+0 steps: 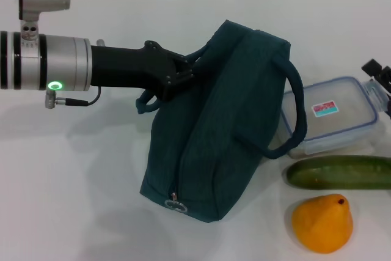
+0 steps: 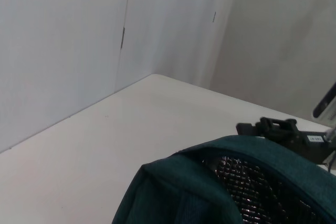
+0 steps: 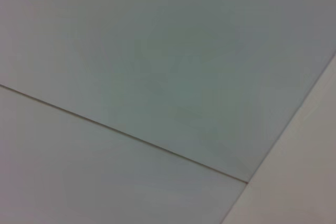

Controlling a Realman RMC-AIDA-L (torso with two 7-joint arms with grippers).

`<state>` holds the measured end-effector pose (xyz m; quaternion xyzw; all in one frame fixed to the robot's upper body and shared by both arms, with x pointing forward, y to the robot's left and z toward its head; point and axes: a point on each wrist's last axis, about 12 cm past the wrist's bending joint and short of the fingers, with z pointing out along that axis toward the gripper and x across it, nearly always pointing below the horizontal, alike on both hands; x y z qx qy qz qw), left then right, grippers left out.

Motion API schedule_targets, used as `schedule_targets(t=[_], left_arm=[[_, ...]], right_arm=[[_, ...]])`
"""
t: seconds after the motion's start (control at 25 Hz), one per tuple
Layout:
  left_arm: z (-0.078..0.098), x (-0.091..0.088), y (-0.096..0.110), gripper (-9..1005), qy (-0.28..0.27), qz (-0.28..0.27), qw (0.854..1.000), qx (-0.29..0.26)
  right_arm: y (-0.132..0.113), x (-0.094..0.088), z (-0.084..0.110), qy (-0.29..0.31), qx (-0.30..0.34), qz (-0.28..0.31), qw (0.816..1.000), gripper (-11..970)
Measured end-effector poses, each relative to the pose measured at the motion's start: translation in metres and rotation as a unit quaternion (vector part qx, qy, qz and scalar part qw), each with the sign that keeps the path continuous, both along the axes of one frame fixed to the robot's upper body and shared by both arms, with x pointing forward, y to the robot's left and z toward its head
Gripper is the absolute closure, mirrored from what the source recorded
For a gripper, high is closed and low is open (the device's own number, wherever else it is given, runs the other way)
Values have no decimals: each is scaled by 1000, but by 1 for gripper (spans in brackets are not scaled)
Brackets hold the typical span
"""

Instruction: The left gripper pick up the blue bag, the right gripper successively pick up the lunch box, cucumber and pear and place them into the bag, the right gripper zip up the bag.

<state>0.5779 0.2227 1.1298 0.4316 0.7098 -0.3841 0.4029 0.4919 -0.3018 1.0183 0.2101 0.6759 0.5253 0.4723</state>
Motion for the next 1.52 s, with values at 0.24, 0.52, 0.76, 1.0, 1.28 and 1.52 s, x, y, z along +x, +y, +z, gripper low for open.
schedule_targets(t=[0.24,0.52,0.76,1.0,1.28,1.52], left_arm=[[2,1,0,952,-4,-1,1000,1],[4,3,-2,952,-7,-5,1000,2],[6,4,-4,952,-10,-6,1000,3],[6,5,-4,952,-11,-7,1000,3],[7,5,-5,951,-12,-8,1000,3],[6,5,-5,951,-10,-8,1000,2]], right_arm=[[6,15,1,19,-3,11,1000,231],[11,14,-1,32,-1,27,999,235],[12,8,-2,32,8,34,999,238],[13,3,-3,35,15,39,999,242],[14,-1,-3,30,16,44,998,246],[10,-6,-6,35,17,38,999,249]])
